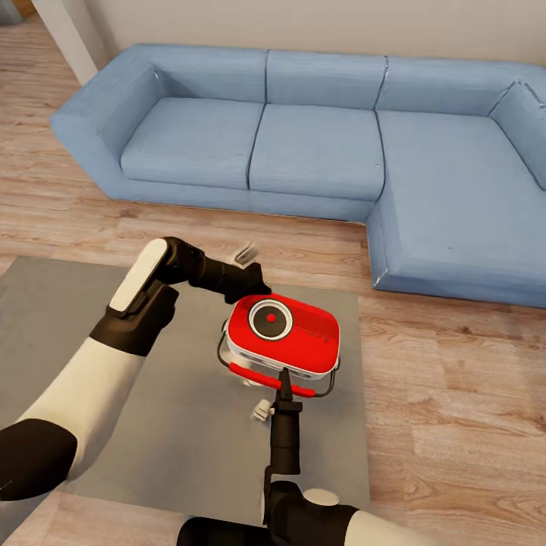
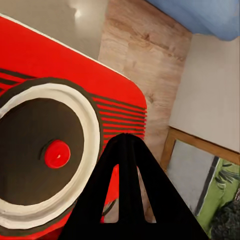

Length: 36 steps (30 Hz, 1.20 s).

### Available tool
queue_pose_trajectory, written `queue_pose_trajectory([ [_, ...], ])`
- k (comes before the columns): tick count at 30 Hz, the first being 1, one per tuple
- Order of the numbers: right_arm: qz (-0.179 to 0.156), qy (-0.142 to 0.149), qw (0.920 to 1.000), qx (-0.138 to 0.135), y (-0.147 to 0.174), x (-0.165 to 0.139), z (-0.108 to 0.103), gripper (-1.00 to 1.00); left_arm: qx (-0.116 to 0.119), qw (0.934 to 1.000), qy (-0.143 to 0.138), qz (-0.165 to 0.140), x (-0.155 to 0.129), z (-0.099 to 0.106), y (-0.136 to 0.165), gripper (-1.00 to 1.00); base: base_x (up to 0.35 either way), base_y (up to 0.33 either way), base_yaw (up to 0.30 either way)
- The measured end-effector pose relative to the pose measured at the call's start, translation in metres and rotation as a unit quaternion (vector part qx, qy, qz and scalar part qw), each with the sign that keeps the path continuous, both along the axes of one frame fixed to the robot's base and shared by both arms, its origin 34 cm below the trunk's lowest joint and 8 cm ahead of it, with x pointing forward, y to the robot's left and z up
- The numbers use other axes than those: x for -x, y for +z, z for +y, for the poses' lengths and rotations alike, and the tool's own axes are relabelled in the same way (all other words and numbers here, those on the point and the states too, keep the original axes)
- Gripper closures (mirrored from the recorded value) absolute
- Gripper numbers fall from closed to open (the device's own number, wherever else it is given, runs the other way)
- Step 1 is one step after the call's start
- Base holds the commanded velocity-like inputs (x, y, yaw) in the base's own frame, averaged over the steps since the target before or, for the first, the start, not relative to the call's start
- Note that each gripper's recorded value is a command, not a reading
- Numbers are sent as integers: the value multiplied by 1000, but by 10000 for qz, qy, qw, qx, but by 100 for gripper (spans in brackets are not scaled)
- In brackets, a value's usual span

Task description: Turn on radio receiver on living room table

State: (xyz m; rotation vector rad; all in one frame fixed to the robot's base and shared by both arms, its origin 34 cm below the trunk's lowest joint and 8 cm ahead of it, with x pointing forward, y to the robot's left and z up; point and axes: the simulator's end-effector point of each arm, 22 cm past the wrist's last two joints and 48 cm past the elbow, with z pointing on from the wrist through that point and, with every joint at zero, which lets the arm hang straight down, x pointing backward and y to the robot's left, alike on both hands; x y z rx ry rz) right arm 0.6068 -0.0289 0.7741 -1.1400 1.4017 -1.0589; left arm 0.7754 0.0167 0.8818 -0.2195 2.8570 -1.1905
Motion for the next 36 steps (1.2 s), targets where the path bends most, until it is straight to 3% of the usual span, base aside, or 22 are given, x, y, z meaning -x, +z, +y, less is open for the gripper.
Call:
queue_pose_trajectory([
  [5,1,-2,10000,1,0,0,0,100,-178,9997,-125,151,9,-2,-4,100,0,0,0],
  [19,1,-1,10000,3,0,0,0,100,-241,9992,-126,286,12,-1,-12,100,0,0,0],
  [27,1,-2,10000,2,0,0,0,100,-140,9986,-201,475,21,-21,-16,100,0,0,0],
  [36,0,-1,10000,0,0,0,0,100,-193,9977,-205,608,25,-22,-25,100,0,0,0],
])
